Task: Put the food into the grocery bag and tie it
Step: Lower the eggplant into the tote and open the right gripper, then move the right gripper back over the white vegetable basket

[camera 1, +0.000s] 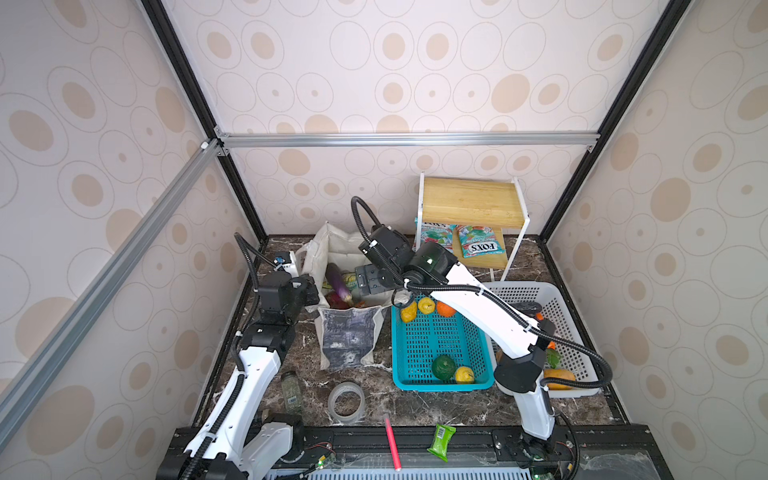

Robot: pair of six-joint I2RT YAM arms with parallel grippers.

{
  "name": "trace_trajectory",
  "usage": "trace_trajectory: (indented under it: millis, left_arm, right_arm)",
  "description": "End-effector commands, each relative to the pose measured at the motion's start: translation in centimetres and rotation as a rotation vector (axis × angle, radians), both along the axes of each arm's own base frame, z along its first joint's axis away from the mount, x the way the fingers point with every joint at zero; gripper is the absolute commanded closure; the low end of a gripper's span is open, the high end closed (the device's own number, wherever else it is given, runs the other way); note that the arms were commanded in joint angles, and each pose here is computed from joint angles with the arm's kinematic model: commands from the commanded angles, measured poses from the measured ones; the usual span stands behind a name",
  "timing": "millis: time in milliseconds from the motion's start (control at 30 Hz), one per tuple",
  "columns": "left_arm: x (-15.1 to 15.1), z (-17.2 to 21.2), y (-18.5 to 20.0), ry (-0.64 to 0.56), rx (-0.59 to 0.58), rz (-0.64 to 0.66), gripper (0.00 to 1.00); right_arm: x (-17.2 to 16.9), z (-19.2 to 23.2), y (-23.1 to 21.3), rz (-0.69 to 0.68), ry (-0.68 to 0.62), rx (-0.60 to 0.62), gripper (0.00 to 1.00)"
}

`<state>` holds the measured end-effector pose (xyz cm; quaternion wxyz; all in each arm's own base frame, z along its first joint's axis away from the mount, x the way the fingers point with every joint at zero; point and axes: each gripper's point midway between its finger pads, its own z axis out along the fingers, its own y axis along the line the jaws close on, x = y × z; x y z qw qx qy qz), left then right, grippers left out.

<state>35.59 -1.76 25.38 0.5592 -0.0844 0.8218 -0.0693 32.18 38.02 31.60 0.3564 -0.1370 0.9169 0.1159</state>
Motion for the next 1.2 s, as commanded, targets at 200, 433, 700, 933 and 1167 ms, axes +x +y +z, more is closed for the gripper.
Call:
trace_trajectory:
  millis: [200, 433, 700, 933, 1167]
  left_arm:
    - [0.0, 1.0, -0.1, -0.037, -0.005, -0.012, 1.00]
    - [-0.1, 1.2, -0.1, -0.041, -0.004, -0.009, 1.00]
    - [-0.2, 1.3, 0.0, -0.045, 0.000, -0.005, 1.00]
    - [-0.1, 1.0, 0.0, -0.036, 0.001, -0.005, 1.00]
    - [-0.1, 1.1, 0.1, -0.039, 0.005, 0.002, 1.00]
  right_arm:
    - [-1.9, 3.7, -9.4, -0.283, -0.120, -0.057, 0.01]
    - [-3.0, 2.5, -16.1, -0.341, -0.096, 0.052, 0.00]
    - [-5.1, 0.7, -21.3, -0.354, -0.194, 0.220, 0.00]
    - [-6.3, -3.3, -29.2, -0.621, -0.021, 0.010, 0.00]
    - [-8.5, -9.8, -33.4, -0.766, 0.215, -0.006, 0.00]
